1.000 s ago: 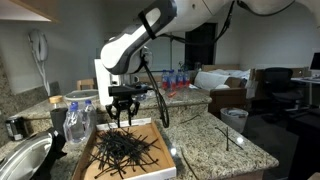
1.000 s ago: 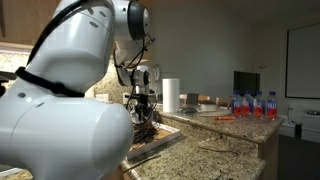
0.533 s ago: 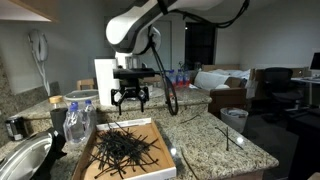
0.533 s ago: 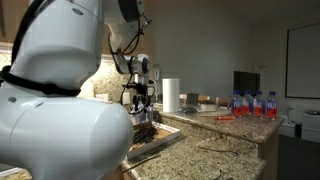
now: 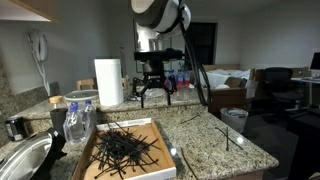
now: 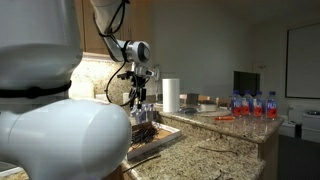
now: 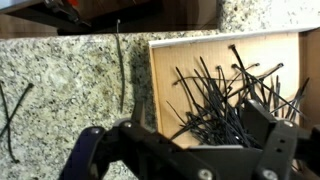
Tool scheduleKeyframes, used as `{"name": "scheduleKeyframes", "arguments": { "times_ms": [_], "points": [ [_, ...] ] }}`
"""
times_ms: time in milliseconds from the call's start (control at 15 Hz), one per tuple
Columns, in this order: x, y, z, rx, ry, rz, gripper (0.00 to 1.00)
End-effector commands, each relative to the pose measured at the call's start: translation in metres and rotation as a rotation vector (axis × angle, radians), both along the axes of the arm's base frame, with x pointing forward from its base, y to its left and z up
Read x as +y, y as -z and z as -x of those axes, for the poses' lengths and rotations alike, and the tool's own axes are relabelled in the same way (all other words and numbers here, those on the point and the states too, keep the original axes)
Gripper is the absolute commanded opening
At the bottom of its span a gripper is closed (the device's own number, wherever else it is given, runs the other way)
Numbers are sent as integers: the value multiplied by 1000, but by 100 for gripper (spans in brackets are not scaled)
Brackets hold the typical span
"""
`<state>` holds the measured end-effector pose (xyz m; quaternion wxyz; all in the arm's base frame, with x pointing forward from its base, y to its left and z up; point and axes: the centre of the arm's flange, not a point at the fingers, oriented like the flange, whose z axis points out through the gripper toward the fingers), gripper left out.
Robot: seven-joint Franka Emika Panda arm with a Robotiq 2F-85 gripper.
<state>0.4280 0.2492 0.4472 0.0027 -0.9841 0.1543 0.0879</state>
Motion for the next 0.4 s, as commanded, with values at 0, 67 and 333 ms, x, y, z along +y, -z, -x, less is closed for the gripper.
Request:
{"name": "scheduleKeyframes", "arguments": {
  "times_ms": [0, 67, 333],
  "points": [
    [-26, -9, 37, -18, 58, 7, 100],
    [-29, -11, 40, -29, 51, 10, 100],
    [-24, -11, 28, -28, 29, 13, 100]
  ]
}}
